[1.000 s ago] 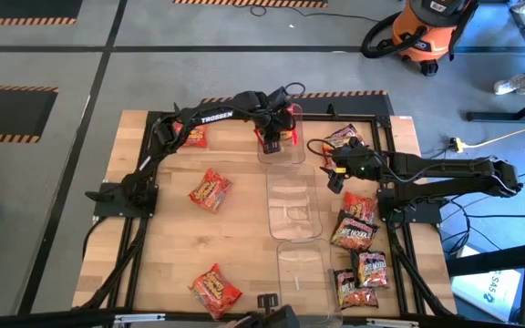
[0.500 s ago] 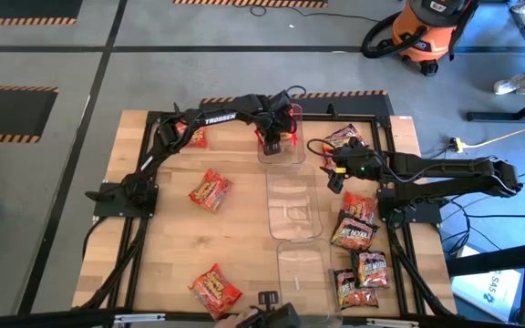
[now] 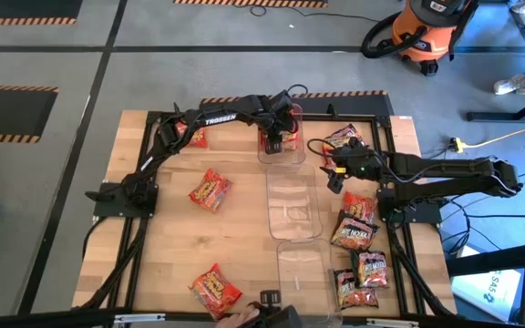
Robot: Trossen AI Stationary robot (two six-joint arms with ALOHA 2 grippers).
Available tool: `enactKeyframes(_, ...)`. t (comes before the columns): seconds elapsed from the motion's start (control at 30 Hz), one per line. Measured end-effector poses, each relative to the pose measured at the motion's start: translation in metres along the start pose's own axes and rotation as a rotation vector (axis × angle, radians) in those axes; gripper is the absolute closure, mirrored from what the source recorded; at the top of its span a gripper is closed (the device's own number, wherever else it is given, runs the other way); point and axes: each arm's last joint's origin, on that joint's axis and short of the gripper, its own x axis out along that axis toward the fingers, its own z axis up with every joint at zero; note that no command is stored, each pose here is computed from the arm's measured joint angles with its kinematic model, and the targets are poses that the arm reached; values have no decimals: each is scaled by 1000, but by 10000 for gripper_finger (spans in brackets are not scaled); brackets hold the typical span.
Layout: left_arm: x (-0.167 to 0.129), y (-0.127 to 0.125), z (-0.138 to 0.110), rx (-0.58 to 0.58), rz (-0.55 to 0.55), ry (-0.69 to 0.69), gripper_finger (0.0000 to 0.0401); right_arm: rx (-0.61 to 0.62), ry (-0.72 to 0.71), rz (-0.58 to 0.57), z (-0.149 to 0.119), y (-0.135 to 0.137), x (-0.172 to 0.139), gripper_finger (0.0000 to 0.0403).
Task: Sort Maruchan noodles
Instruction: Put the red noodle pack into the top transparent bin
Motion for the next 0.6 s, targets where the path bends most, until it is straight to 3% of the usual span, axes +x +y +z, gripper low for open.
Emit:
enactKeyframes(0.2,-17,-1,10,9,128,10,246,-6,25,-2,-10,1,5,133)
enactKeyframes(0.6,-65,-5,30,-4,126,14,246,30,11,-108,-10,-2,4,133)
